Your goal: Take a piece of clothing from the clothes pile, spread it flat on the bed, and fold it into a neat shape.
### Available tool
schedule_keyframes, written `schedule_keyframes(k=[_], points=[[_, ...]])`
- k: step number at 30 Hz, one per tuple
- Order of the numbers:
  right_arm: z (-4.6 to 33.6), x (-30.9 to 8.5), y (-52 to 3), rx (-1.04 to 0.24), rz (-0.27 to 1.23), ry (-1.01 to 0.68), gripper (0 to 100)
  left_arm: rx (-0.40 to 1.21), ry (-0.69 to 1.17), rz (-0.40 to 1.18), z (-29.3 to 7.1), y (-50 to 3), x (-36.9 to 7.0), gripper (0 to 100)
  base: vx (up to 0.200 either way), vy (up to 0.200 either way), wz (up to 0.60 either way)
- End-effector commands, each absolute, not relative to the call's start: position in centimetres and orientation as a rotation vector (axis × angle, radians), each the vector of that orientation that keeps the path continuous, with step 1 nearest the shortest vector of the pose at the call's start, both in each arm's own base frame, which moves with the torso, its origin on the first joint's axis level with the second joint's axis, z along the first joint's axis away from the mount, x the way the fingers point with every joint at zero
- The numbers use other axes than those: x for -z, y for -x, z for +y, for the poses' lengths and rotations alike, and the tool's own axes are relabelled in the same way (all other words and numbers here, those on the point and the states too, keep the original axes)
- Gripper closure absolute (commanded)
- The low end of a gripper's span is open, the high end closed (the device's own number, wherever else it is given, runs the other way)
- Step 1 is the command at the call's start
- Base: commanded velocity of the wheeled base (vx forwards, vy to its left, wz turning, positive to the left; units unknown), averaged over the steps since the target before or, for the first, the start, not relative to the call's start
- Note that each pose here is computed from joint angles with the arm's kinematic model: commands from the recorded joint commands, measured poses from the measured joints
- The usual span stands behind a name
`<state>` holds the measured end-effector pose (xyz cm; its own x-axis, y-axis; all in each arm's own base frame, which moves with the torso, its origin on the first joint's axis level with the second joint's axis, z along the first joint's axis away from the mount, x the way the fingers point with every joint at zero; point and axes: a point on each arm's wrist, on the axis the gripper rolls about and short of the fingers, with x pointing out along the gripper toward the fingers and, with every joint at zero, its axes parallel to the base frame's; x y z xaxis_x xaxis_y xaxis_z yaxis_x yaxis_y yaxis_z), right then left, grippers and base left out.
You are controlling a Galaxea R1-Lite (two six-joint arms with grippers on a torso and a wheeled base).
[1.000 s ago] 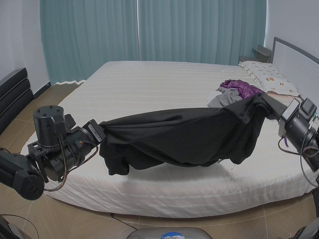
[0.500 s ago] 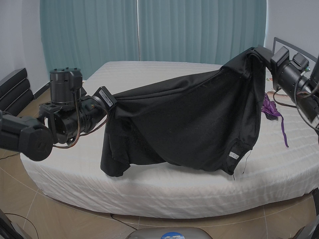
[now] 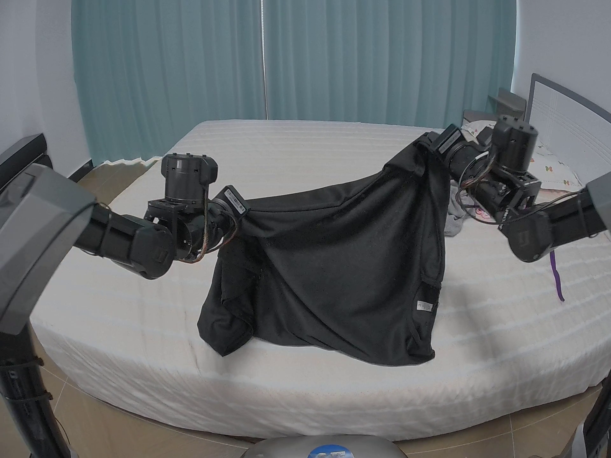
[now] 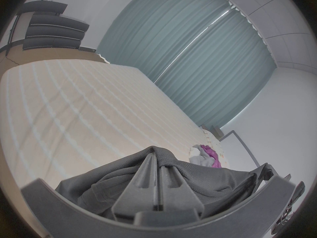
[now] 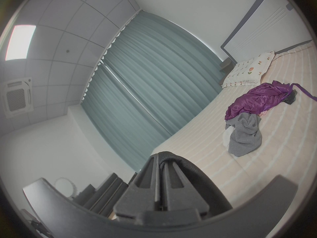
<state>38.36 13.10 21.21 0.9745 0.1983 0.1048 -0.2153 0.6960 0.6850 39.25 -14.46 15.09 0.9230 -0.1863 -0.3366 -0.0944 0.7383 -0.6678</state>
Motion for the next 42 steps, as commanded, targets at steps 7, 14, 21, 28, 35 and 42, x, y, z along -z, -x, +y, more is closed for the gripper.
schedule_keyframes(k=[7,14,21,28,35,42], points=[[15.2,-8.8,-46.1,-0.100,0.119,-0.668,100,-0.054,0.728,0.530,-14.8,-45.5,-4.1,100,0.000,0.000,0.00],[15.5,-5.1,-47.5,-0.068,0.146,-0.658,100,-0.067,0.752,0.539,-15.5,-46.9,-1.4,0,0.000,0.000,0.00],[15.9,-2.0,-48.8,-0.066,0.136,-0.662,0,-0.085,0.810,0.497,-15.4,-48.1,-1.1,0,0.000,0.000,0.00],[12.8,-6.0,-51.3,0.044,-0.107,-0.723,0,-0.142,0.851,0.295,-12.7,-50.0,-4.6,0,0.000,0.000,0.00],[12.1,-3.1,-51.0,0.097,-0.032,-0.687,0,-0.164,0.801,0.290,-11.2,-50.7,-3.6,0,0.000,0.000,0.00],[11.0,-0.7,-50.4,0.110,0.053,-0.664,0,-0.186,0.779,0.257,-9.9,-52.5,-1.2,0,0.000,0.000,0.00]])
